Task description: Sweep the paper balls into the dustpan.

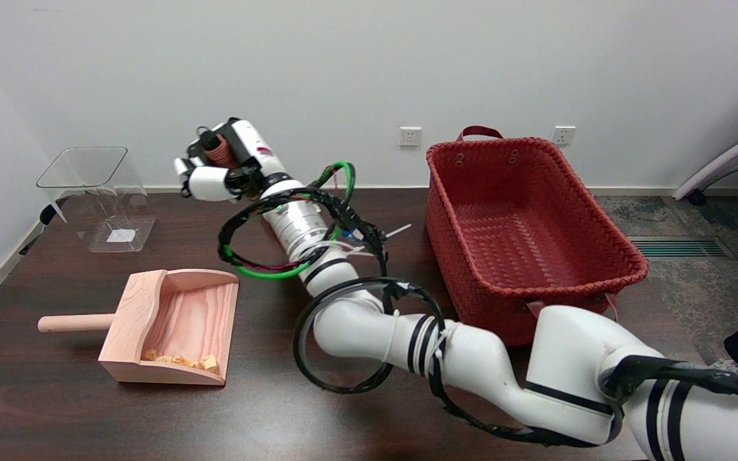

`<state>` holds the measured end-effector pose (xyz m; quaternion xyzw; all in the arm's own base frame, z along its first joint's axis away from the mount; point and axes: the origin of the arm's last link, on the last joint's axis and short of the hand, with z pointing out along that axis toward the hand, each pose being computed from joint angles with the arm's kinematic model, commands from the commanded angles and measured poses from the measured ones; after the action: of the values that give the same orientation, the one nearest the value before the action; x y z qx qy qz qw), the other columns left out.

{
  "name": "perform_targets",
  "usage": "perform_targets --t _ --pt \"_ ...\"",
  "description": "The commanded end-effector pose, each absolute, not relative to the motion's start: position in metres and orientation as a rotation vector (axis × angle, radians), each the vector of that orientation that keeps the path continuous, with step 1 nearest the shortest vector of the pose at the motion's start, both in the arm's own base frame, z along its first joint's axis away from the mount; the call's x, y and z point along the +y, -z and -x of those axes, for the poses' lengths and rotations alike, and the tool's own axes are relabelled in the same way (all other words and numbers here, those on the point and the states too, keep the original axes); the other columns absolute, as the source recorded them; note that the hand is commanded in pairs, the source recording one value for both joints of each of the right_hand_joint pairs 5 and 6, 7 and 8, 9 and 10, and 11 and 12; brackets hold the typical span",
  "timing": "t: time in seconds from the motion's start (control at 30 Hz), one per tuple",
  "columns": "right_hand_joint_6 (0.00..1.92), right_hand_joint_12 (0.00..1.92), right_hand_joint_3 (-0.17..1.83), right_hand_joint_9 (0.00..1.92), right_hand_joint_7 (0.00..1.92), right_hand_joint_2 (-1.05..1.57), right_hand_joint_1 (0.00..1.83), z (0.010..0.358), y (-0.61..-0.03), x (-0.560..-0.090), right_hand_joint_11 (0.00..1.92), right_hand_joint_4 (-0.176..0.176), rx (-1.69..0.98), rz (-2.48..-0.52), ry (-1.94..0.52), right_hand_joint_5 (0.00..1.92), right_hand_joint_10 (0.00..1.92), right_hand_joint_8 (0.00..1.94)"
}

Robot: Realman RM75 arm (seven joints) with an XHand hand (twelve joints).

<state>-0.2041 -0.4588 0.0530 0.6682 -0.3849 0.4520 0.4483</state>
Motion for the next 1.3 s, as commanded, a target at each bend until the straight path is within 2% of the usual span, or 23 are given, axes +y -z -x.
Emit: perform_targets --t 0.03,0.33,0.73,1.0,1.3 --pt "1.92 1.92 0.87 1.92 1.92 1.2 1.26 0.196 -0.119 -0.485 1.92 0.0 -0.738 -1.6 -1.139 1.92 1.92 1.92" --pt "1.92 1.92 0.83 1.92 1.92 1.19 1.27 0.231 -0.141 -0.484 1.92 0.0 -0.77 -1.485 -1.094 1.92 1.92 1.92" --pt "1.92 1.92 0.81 1.92 1.92 1.12 1.26 0.267 -0.124 -0.466 1.92 0.0 -0.893 -1.411 -1.061 1.92 1.92 1.92" --pt "1.92 1.92 0.81 1.92 1.92 1.11 1.25 0.273 -0.09 -0.457 1.92 0.0 -1.217 -1.306 -1.225 1.92 1.92 1.92" --pt "1.92 1.92 0.85 1.92 1.92 1.1 1.24 0.255 -0.036 -0.443 1.92 0.0 -1.446 -1.328 -1.267 1.92 1.92 1.92"
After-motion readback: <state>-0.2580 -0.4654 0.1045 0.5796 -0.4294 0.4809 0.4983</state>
